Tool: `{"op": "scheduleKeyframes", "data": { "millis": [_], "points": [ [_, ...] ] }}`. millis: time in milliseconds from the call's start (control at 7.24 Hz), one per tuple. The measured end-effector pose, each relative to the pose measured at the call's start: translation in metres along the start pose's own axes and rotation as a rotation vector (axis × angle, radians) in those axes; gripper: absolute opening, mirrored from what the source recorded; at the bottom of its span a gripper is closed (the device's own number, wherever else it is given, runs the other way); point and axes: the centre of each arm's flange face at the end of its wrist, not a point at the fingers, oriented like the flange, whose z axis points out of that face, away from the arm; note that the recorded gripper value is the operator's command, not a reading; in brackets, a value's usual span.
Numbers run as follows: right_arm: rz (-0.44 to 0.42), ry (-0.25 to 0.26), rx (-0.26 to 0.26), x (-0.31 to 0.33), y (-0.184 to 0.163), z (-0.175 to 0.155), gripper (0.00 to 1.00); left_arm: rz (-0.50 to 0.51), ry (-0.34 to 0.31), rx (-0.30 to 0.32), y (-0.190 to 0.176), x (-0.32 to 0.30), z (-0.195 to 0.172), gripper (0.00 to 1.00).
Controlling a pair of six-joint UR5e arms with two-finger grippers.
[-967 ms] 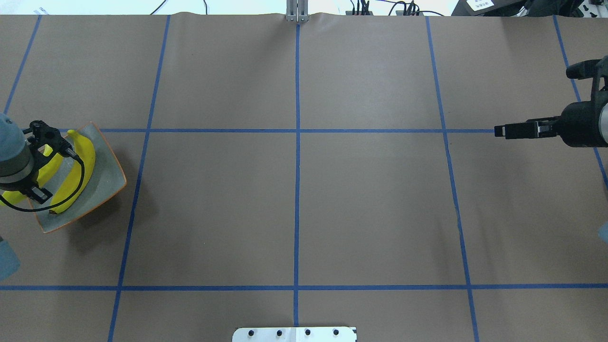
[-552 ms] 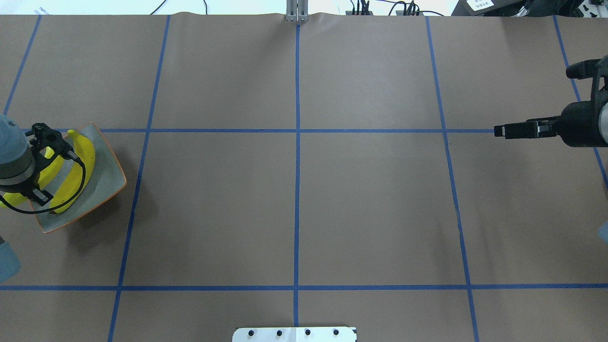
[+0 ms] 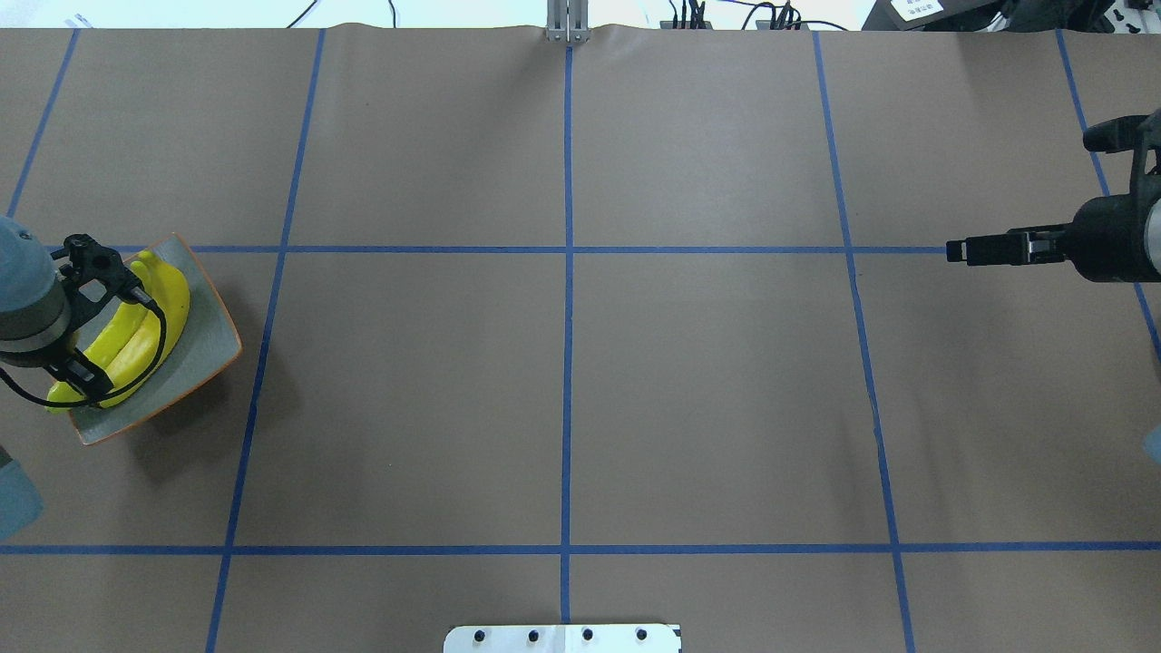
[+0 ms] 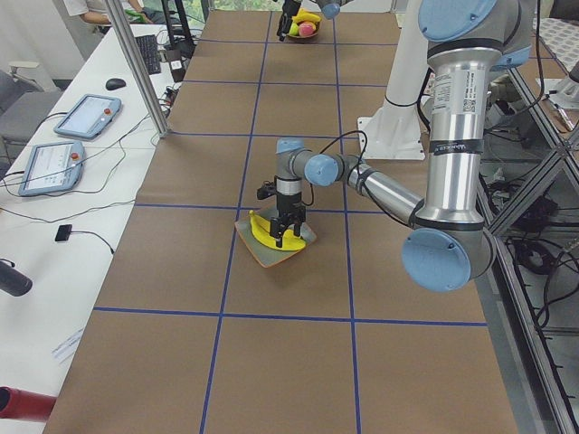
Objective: Transfer all bananas from basket to plate
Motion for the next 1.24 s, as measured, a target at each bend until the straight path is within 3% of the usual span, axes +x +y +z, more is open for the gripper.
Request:
{"op": "scheduleKeyframes", "data": {
  "millis": [276, 552, 828, 1243],
  "points": [
    [0.044, 0.016, -0.005, 0.007, 0.002, 0.004, 1.0, -0.005, 0.063, 0.032, -0.015, 0.01, -0.02, 0.99],
    [0.079, 0.044, -0.021, 0.027, 0.009, 0.005, 1.0, -0.083, 0.169, 0.086, -0.038, 0.027, -0.058, 0.99],
    [0.133, 0.127, -0.02, 0.077, 0.022, -0.008, 1.0, -0.134, 0.229, 0.107, -0.051, 0.039, -0.078, 0.99],
    [0.222, 0.253, -0.01, 0.157, 0.04, -0.028, 1.0, -0.153, 0.246, 0.114, -0.056, 0.044, -0.085, 0.99]
  ]
}}
